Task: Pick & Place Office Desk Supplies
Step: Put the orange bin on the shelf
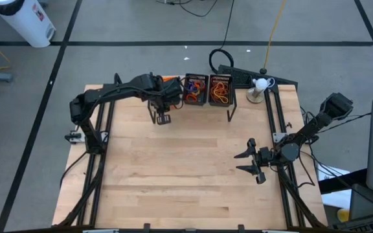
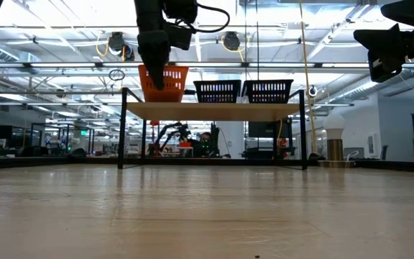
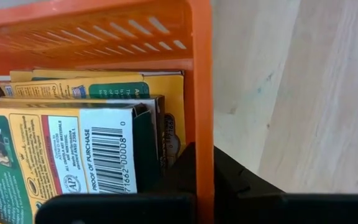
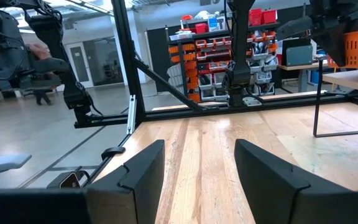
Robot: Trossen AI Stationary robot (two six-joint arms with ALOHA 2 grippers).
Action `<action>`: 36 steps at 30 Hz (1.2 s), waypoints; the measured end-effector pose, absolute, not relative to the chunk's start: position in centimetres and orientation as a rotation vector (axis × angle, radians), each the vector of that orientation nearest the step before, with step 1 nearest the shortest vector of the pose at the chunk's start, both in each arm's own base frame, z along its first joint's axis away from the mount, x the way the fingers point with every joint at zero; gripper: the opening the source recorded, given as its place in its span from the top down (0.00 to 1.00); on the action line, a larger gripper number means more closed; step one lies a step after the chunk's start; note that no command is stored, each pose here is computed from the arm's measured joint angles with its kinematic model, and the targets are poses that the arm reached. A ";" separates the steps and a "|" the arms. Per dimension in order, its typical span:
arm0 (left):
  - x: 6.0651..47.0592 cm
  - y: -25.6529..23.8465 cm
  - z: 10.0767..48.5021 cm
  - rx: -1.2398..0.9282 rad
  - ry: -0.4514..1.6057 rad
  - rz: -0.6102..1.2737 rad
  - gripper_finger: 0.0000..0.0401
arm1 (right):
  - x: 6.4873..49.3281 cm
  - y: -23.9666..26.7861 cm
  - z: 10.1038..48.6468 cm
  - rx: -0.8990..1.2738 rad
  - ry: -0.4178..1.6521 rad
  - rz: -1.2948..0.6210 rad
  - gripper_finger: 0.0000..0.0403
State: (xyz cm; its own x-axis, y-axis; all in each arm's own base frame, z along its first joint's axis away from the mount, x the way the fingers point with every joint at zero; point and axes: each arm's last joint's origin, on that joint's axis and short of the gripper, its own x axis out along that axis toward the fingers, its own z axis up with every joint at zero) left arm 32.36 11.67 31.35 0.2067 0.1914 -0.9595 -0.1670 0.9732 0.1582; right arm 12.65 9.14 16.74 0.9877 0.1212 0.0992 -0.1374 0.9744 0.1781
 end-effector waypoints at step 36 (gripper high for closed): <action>31.5 13.6 31.3 -0.075 1.339 0.333 0.72 | 12.6 9.1 16.7 0.186 -0.088 0.131 0.54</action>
